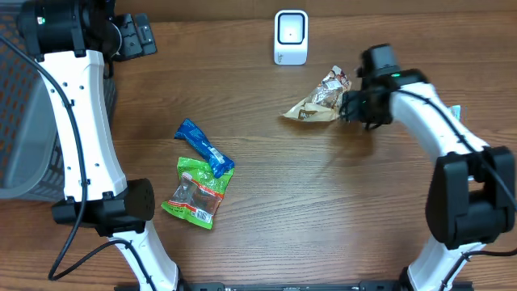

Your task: Scan the item barcode

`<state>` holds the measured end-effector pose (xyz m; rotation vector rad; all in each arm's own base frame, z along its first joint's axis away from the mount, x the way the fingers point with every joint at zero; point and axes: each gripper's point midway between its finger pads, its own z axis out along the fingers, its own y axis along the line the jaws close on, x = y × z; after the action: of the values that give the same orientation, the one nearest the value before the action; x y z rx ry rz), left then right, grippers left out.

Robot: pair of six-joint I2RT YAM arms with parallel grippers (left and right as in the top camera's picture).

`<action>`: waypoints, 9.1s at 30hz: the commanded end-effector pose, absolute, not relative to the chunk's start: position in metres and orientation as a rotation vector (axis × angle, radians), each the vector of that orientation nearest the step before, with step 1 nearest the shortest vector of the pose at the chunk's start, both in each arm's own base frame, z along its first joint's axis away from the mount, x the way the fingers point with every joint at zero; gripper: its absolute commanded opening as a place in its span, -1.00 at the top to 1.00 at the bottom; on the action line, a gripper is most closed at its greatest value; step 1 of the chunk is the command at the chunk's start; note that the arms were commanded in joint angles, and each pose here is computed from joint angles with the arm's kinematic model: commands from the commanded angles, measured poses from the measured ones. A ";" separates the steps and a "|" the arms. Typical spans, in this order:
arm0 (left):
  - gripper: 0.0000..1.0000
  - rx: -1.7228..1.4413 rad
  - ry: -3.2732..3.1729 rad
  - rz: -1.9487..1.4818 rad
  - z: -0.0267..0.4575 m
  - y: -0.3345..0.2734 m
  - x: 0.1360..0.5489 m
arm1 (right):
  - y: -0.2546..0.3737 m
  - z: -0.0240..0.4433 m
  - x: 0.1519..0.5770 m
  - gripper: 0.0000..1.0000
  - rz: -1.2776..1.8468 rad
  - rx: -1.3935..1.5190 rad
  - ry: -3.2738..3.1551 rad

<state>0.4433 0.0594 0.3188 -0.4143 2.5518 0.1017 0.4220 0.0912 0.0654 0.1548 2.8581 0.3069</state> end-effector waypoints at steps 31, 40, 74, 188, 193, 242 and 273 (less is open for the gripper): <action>-1.00 -0.389 2.519 0.106 0.332 0.057 0.439 | 0.117 0.055 0.462 0.73 0.578 0.640 2.463; -1.00 -0.389 2.519 0.106 0.332 0.057 0.439 | 0.141 0.101 0.449 0.92 0.645 -0.124 2.596; -0.99 -0.389 2.520 0.106 0.332 0.057 0.439 | 0.092 0.068 0.394 -1.00 0.614 1.124 2.911; -1.00 -0.389 2.519 0.106 0.332 0.057 0.439 | 0.127 -0.008 0.569 -0.94 0.882 1.113 2.296; -1.00 -0.389 2.519 0.106 0.332 0.057 0.439 | 0.122 -0.007 0.570 0.67 0.872 1.035 2.318; -1.00 -0.389 2.519 0.106 0.332 0.057 0.439 | 0.107 0.089 0.486 -0.99 0.692 -0.300 2.616; -0.99 -0.389 2.520 0.106 0.332 0.057 0.439 | 0.162 -0.002 0.436 0.92 0.972 -0.283 2.889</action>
<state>0.4433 0.0595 0.3188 -0.4145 2.5517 0.1022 0.4378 0.1613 0.0043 -0.3011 2.8783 0.9331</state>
